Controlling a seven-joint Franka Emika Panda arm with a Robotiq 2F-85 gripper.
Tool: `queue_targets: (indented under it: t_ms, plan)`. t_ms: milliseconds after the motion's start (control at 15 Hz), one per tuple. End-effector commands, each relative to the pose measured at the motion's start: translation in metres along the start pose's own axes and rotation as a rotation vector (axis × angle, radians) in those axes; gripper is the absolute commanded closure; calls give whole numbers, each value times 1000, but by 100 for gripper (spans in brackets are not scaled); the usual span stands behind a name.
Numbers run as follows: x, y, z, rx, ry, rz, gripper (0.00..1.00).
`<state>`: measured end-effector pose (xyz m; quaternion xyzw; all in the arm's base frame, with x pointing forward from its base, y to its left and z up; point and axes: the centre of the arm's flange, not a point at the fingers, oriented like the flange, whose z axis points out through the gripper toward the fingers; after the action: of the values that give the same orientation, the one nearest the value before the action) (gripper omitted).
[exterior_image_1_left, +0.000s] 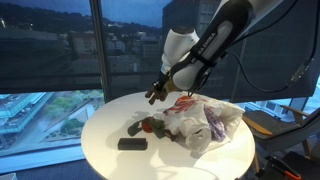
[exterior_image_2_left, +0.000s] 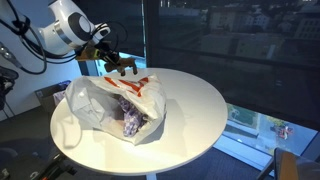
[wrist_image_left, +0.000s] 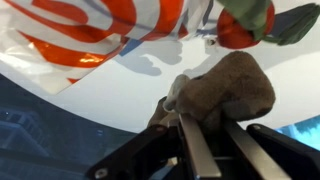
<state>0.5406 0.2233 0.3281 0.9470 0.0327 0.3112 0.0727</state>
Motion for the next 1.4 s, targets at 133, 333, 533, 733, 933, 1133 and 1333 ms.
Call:
queue_targets:
  t_ms: [133,333,533,733,933,1133,1333]
  plan:
    - [8,59,-101,-43,62,157,96]
    - [4,84,-123,-90,-16,236,96]
    - [-2,98,-145,-117,-69,313,96]
    - [-10,109,-169,-121,-131,418,96]
    - [-23,118,-205,-124,-184,502,96]
    - [-39,126,-247,-156,-243,555,96]
    - [-66,134,-278,-173,-342,574,96]
